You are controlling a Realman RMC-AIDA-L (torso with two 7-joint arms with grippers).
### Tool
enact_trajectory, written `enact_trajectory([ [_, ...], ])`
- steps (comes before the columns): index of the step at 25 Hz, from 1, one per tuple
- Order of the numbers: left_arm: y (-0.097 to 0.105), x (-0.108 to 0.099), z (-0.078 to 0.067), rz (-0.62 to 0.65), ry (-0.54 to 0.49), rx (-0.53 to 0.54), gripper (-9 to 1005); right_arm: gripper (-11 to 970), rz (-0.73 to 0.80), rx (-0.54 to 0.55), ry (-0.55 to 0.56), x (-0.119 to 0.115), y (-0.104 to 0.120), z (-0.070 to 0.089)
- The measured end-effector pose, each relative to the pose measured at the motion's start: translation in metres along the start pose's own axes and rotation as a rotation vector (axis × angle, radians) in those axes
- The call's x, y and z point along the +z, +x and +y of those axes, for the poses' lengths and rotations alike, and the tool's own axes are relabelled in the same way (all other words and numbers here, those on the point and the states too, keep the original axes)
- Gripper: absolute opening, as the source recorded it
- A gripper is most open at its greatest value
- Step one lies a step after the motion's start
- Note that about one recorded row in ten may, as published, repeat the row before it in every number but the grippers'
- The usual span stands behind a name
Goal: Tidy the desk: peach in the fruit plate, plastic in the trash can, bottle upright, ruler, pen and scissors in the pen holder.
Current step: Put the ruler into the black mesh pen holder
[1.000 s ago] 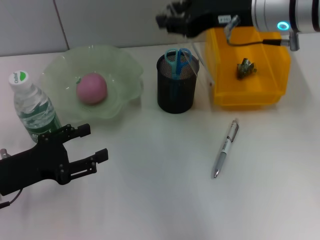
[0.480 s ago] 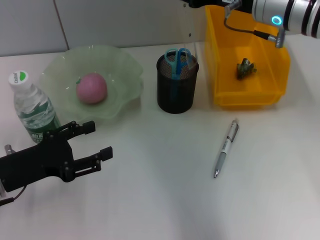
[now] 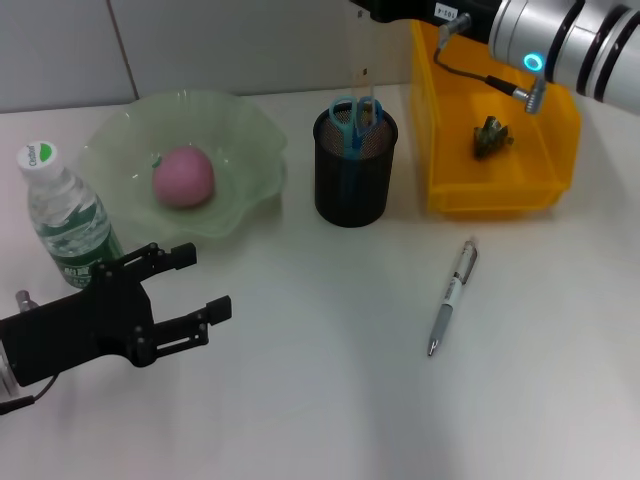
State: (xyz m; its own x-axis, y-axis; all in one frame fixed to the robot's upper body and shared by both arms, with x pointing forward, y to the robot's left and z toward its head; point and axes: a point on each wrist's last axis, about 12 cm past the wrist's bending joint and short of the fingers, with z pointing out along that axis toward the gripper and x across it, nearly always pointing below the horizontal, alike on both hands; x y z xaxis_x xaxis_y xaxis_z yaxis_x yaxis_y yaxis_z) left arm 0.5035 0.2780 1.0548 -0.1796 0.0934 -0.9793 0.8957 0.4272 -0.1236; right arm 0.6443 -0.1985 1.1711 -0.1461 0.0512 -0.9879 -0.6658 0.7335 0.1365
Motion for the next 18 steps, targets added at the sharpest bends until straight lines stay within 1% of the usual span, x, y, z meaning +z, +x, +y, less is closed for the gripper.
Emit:
enact_trajectory([
  [3, 0.000, 0.001, 0.000, 0.000, 0.003, -0.001, 812, 445, -0.009, 0.002, 0.003, 0.002, 0.007, -0.001],
  [18, 0.001, 0.000, 0.000, 0.003, 0.003, -0.002, 812, 471, 0.009, 0.013, 0.005, 0.015, 0.026, 0.000],
])
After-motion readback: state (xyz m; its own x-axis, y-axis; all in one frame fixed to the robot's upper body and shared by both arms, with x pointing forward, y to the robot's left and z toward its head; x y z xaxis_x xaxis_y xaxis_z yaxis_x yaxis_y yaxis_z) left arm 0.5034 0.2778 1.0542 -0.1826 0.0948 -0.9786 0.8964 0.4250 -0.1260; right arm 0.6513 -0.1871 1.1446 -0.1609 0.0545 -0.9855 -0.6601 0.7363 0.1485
